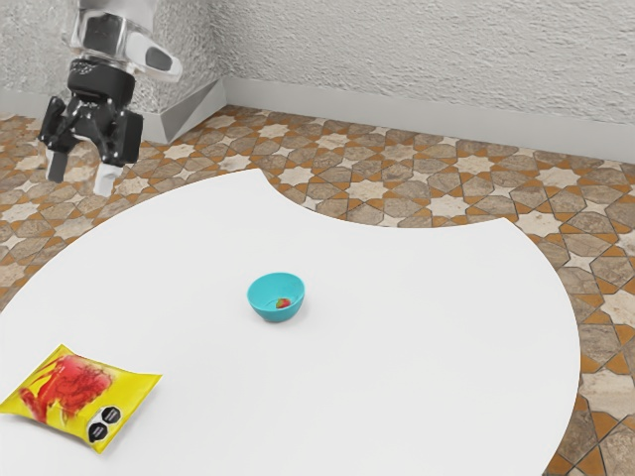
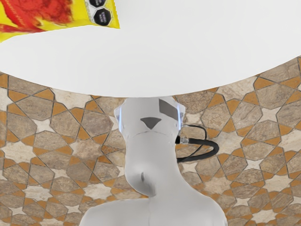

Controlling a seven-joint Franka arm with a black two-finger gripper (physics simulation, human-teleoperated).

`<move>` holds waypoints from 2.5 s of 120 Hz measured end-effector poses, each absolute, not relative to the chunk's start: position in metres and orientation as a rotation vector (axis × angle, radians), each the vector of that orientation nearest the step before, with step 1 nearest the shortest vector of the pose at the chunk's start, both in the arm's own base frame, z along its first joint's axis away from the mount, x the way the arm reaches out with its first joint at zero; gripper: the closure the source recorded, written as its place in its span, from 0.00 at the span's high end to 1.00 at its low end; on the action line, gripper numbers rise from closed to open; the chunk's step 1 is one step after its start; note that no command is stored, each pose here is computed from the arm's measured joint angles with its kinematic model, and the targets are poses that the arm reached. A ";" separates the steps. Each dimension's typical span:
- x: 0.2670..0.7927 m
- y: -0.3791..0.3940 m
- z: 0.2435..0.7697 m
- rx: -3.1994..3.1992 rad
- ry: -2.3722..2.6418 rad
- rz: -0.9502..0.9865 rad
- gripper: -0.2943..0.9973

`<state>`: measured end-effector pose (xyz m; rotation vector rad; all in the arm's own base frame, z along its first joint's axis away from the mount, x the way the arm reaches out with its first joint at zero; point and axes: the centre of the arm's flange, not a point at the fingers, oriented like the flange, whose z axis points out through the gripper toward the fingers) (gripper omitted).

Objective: Take strawberry from the bowl

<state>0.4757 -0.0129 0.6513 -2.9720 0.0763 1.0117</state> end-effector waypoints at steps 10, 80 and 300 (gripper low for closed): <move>0.508 -0.009 0.635 -3.066 0.074 0.760 0.77; 0.692 -0.049 0.367 -3.210 0.815 0.146 0.73; 0.698 -0.001 0.255 -3.003 1.504 -0.015 0.38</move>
